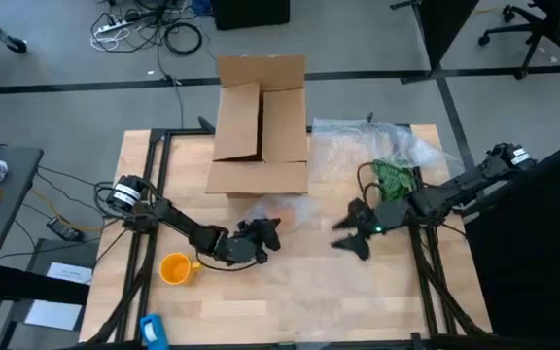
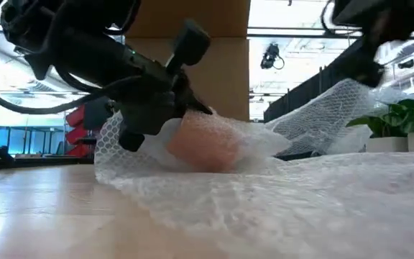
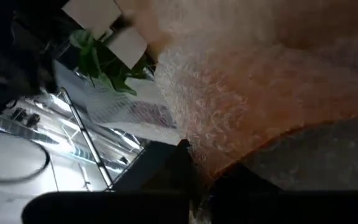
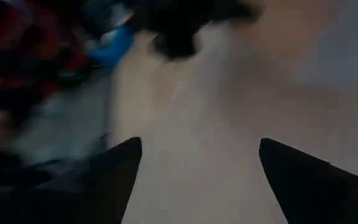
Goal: Wrap mug
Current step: Wrap the orange cup with the bubble wrap
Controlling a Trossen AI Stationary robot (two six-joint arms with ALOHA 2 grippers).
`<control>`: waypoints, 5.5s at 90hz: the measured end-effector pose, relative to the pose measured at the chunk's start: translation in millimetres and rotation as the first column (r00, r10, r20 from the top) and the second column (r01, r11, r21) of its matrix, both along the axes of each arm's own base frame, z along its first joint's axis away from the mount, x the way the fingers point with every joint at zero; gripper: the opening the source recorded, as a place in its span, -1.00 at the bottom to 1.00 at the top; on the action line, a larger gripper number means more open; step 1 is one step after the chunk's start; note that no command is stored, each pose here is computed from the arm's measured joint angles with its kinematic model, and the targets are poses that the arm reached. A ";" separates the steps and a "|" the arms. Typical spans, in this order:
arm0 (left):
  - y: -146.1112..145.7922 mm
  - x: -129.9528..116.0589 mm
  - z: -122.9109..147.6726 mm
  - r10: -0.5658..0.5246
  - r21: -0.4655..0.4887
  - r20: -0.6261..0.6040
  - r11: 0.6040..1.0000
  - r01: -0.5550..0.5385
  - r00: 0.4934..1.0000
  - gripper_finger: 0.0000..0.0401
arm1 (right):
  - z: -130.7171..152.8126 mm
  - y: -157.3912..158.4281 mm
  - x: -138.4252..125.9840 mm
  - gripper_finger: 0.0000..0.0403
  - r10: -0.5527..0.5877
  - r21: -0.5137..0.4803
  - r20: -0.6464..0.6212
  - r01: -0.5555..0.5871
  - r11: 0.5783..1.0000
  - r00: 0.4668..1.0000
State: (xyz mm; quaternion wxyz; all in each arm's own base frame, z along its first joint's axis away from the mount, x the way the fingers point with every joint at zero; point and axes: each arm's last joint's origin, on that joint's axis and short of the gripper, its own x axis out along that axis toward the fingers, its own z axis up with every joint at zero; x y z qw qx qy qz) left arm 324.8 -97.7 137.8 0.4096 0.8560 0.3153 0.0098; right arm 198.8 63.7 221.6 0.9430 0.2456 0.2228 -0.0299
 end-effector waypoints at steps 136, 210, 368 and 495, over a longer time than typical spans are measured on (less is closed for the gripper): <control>5.0 25.4 -19.5 0.276 -0.700 0.490 0.690 0.185 0.827 -0.38 | -100.3 -62.1 93.9 0.54 0.261 -0.453 -0.065 -0.261 0.853 0.963; -31.9 -50.4 55.5 0.573 -0.774 0.580 0.608 0.174 0.579 -0.34 | -103.1 -61.1 92.6 0.54 0.205 -0.442 -0.081 -0.220 0.870 0.975; -88.9 -34.6 -50.4 0.005 -0.380 -0.342 -0.915 -0.133 0.940 -0.34 | -49.8 -16.7 135.8 0.54 0.194 -0.716 -0.134 -0.230 0.659 0.972; 5.7 -81.4 25.0 0.716 -0.838 -0.100 -0.435 0.329 0.691 -0.34 | -127.6 80.0 120.0 0.04 0.324 -0.281 -0.232 -0.382 0.880 0.917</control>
